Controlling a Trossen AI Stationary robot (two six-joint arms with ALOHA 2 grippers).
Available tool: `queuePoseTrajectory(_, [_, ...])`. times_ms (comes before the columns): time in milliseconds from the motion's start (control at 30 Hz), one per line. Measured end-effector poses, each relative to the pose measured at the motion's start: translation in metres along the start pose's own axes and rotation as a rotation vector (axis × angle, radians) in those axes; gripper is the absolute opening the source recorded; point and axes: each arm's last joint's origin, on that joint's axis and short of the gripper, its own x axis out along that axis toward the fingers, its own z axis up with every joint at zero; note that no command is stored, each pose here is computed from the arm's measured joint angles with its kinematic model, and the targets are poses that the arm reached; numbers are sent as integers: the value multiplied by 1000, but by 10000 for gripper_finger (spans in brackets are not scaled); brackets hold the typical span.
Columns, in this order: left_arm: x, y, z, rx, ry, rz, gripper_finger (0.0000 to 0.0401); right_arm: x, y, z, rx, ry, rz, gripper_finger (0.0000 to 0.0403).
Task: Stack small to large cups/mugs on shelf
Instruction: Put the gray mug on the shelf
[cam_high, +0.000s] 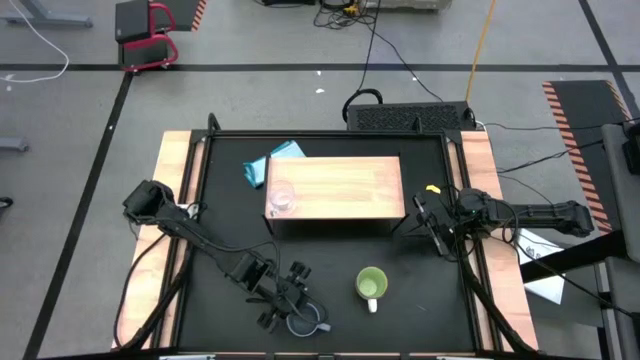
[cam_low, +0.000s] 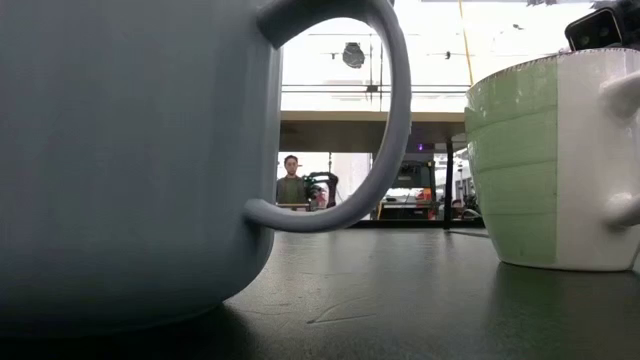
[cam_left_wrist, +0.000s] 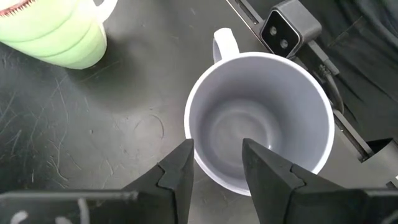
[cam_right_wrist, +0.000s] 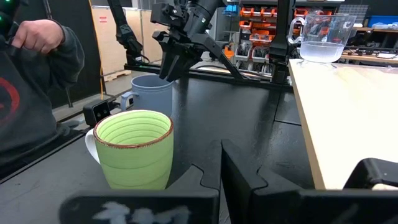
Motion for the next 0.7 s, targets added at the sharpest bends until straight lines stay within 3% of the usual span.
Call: queuePoseTrajectory(700, [3, 1, -2, -5, -22, 0, 138, 0, 0, 0, 0, 0, 0, 0])
